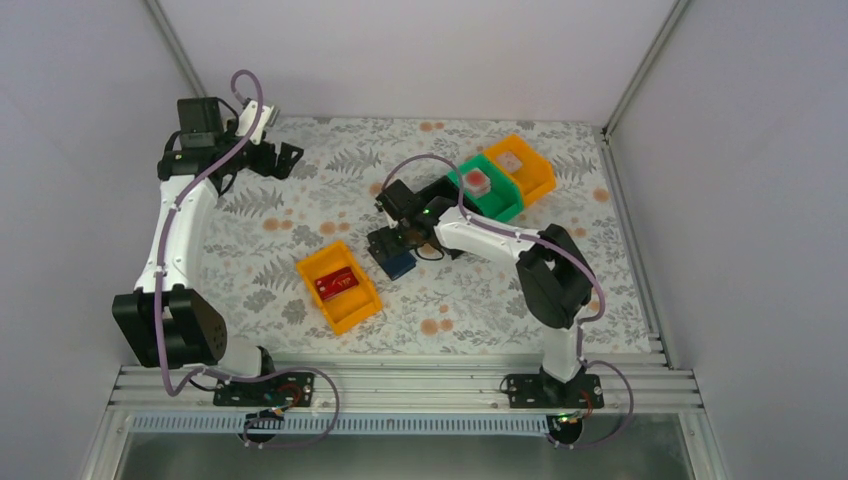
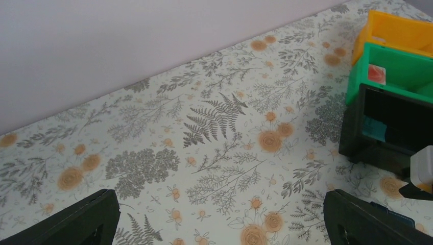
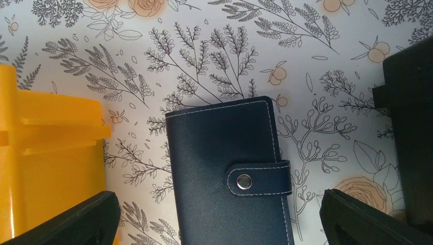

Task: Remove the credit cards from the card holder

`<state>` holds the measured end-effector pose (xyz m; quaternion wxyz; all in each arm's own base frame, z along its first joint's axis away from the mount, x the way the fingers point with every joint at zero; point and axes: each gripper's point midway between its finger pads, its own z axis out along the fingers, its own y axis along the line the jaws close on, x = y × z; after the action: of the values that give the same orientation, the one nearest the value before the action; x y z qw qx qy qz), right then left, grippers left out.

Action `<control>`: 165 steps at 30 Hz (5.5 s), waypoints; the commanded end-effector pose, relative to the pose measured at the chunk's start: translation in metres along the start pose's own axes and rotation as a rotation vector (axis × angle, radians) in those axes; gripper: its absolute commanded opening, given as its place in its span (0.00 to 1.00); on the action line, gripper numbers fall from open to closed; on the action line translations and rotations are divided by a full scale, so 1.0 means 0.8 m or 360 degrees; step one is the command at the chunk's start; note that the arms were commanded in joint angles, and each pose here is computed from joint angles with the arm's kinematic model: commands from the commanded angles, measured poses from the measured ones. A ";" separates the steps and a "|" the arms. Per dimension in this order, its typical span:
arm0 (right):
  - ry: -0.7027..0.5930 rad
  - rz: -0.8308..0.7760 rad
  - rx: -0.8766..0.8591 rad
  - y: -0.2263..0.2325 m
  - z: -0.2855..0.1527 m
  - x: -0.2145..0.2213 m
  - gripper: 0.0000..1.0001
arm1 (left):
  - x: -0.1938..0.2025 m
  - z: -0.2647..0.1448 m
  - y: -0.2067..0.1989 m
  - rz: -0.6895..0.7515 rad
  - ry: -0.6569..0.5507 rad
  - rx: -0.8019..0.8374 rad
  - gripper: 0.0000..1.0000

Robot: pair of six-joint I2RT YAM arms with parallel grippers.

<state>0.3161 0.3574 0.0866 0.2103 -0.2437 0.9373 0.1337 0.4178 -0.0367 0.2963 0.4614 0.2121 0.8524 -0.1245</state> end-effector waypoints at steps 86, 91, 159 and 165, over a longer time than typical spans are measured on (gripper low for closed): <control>-0.1626 -0.0339 -0.0335 0.062 -0.409 -0.140 0.60 | -0.182 -0.113 -0.340 0.0219 -0.0519 0.1205 0.83; -0.1637 -0.0421 -0.0332 0.065 -0.409 -0.133 0.61 | -0.160 -0.110 -0.346 0.0156 -0.0432 0.1271 0.44; -0.1139 -0.0455 0.0031 0.036 -0.276 -0.134 0.39 | -0.047 -0.059 -0.287 -0.0243 -0.0181 0.0849 0.02; -0.1073 -0.0445 0.0077 0.030 -0.260 -0.130 0.36 | -0.046 -0.058 -0.286 -0.0239 -0.0183 0.0839 0.02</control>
<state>0.3021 0.3561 0.3438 0.5454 -0.3225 0.7464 0.2037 0.3041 -0.2211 0.3385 0.4150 0.2307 0.8013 -0.3640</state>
